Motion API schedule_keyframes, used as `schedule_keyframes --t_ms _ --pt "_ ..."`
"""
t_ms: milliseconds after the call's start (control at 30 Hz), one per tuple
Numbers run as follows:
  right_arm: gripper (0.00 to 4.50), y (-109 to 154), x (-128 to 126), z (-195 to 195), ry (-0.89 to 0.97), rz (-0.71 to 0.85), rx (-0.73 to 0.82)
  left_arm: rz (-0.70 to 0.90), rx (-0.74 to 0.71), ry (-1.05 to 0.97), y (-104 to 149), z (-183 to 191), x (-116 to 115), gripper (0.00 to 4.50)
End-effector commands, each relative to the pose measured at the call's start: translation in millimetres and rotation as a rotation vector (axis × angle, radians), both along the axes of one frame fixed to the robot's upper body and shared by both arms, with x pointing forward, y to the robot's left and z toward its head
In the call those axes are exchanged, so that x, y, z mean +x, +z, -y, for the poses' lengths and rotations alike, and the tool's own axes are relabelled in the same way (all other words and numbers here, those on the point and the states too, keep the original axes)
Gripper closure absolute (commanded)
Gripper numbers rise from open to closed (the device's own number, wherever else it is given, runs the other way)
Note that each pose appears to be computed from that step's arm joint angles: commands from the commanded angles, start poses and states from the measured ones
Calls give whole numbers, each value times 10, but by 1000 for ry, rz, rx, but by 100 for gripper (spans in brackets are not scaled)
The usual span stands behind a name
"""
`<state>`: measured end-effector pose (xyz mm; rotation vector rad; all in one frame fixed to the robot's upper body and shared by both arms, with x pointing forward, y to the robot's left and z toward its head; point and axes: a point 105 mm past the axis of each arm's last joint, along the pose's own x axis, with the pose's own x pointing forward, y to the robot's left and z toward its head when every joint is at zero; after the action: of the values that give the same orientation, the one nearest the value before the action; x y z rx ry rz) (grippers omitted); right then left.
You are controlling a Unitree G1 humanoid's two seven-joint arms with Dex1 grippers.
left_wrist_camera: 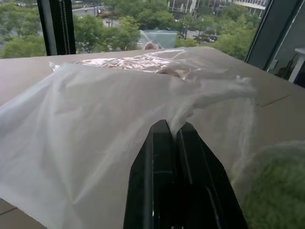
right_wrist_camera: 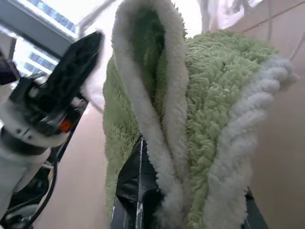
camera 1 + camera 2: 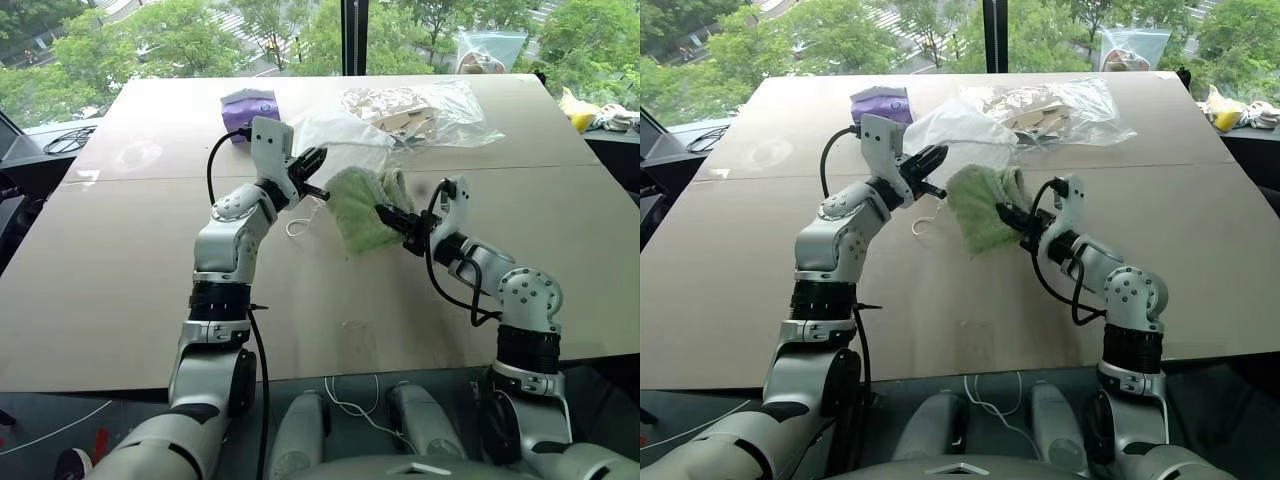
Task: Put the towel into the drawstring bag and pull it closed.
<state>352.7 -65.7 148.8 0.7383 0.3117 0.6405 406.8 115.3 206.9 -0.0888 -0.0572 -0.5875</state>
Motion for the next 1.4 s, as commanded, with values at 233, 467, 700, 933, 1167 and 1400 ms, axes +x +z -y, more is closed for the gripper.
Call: schedule_keyframes --t_ms 233,467,700,933,1167,1400 --pt "443 421 155 74 -157 -7 332 -68 -38 -137 17 213 -203 450" --pt "443 94 -190 -378 94 -68 93 -68 -34 -164 17 275 -236 450" --pt "443 95 -171 -305 103 -86 100 -63 -40 -229 2 356 -331 450" --pt "443 117 -210 -538 180 -85 85 -57 -67 -345 16 535 -529 450" --pt "443 404 55 -493 67 -70 311 -78 -90 -424 -8 611 -685 450" --pt "443 821 142 -440 39 -84 767 -80 -93 -445 0 713 -714 450"
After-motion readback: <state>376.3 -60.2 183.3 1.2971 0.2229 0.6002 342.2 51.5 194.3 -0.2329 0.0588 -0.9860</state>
